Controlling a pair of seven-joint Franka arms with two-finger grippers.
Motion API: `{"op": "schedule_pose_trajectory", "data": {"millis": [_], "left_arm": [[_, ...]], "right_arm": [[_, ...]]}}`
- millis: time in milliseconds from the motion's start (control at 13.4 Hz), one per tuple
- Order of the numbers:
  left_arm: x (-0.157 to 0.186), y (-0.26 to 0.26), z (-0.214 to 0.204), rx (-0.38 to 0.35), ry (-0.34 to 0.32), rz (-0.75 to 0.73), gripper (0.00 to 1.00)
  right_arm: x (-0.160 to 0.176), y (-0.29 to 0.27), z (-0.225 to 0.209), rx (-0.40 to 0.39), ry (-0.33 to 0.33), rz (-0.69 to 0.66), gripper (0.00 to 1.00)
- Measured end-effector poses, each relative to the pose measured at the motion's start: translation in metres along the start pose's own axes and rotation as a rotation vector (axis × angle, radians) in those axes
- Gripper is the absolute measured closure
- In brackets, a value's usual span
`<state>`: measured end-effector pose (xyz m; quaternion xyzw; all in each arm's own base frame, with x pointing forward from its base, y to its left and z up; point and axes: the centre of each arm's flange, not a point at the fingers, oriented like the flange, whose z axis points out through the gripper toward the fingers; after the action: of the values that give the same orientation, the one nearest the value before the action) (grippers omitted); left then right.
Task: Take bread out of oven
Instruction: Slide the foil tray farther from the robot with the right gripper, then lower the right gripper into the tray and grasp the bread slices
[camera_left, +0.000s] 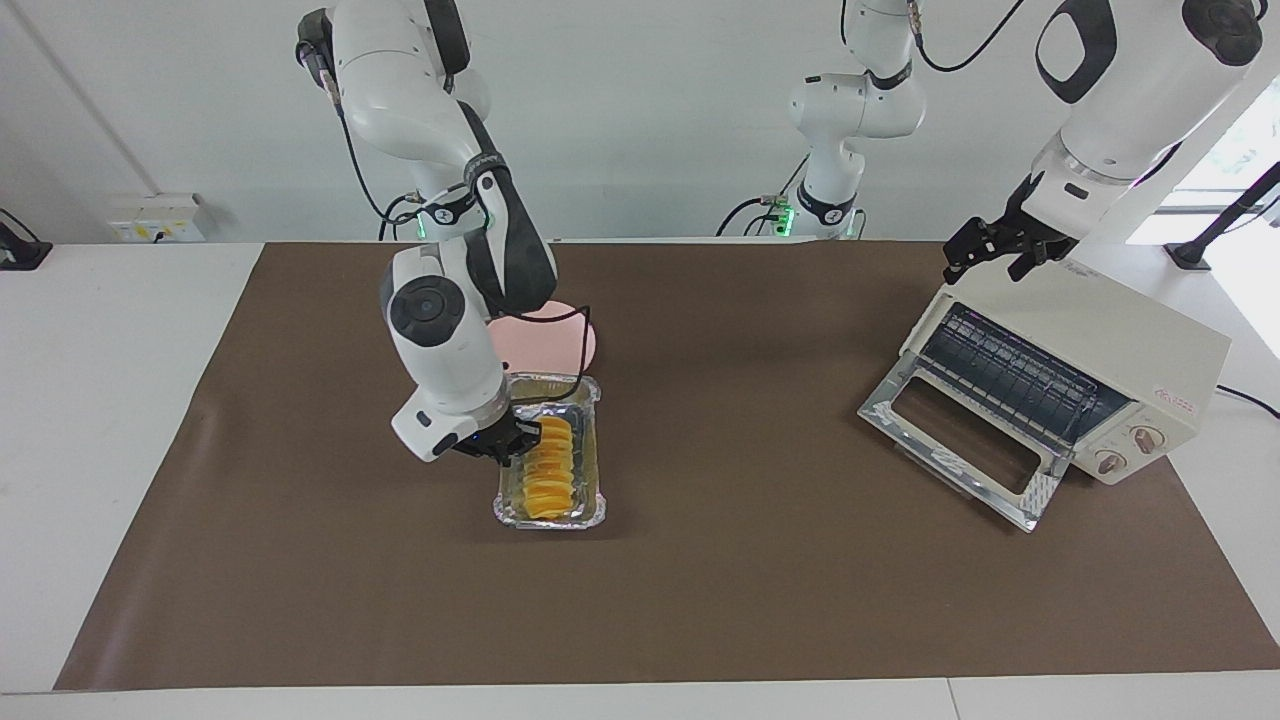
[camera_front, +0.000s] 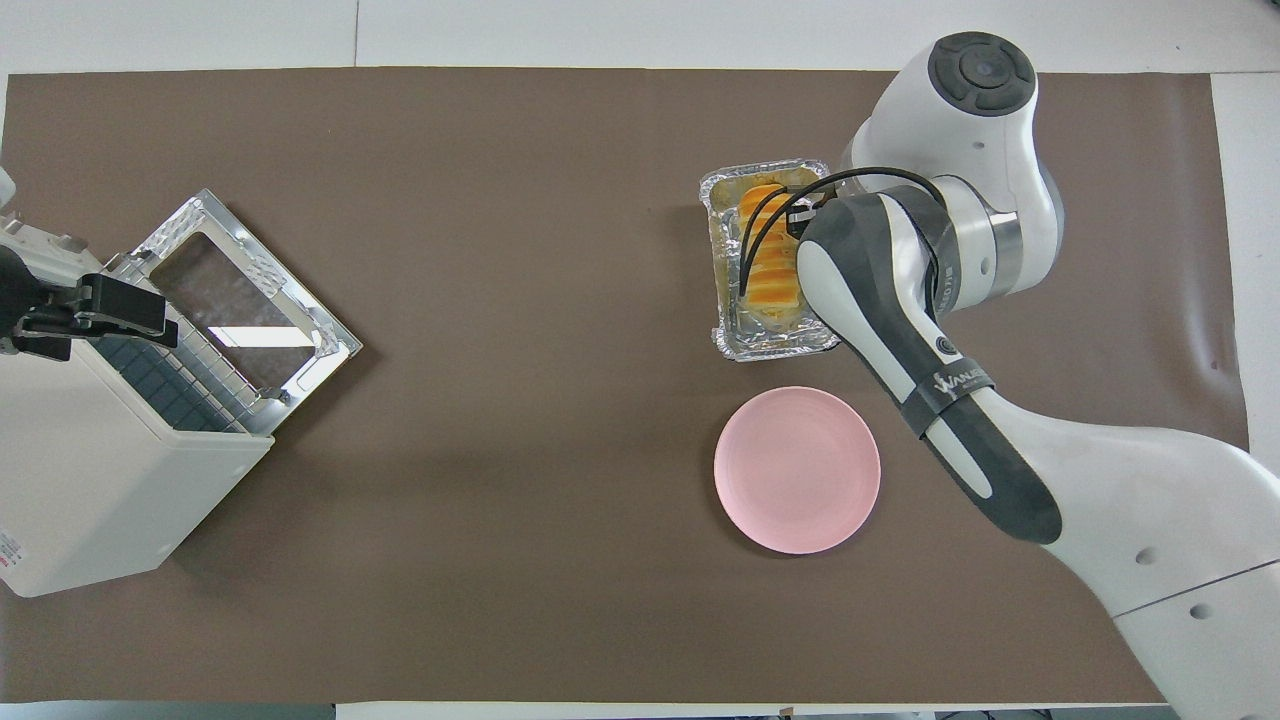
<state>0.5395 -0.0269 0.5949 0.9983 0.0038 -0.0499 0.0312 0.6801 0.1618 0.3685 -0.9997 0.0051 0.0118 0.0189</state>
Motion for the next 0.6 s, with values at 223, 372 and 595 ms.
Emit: {"op": "schedule_pose_trajectory", "data": {"millis": [223,372,595], "left_arm": [[0.000,-0.001,0.000,0.031,0.001,0.019,0.00],[0.000,-0.002,-0.005,0.039,0.011,0.019,0.00],[0.000,-0.003,-0.005,0.039,0.011,0.021,0.00]], "right_arm": [[0.008,0.054,0.028,0.004,0.023,-0.011,0.98],[0.008,0.070,0.039,0.005,0.033,0.002,0.98],[0.004,0.071,0.049,0.005,0.031,0.002,0.93]]}}
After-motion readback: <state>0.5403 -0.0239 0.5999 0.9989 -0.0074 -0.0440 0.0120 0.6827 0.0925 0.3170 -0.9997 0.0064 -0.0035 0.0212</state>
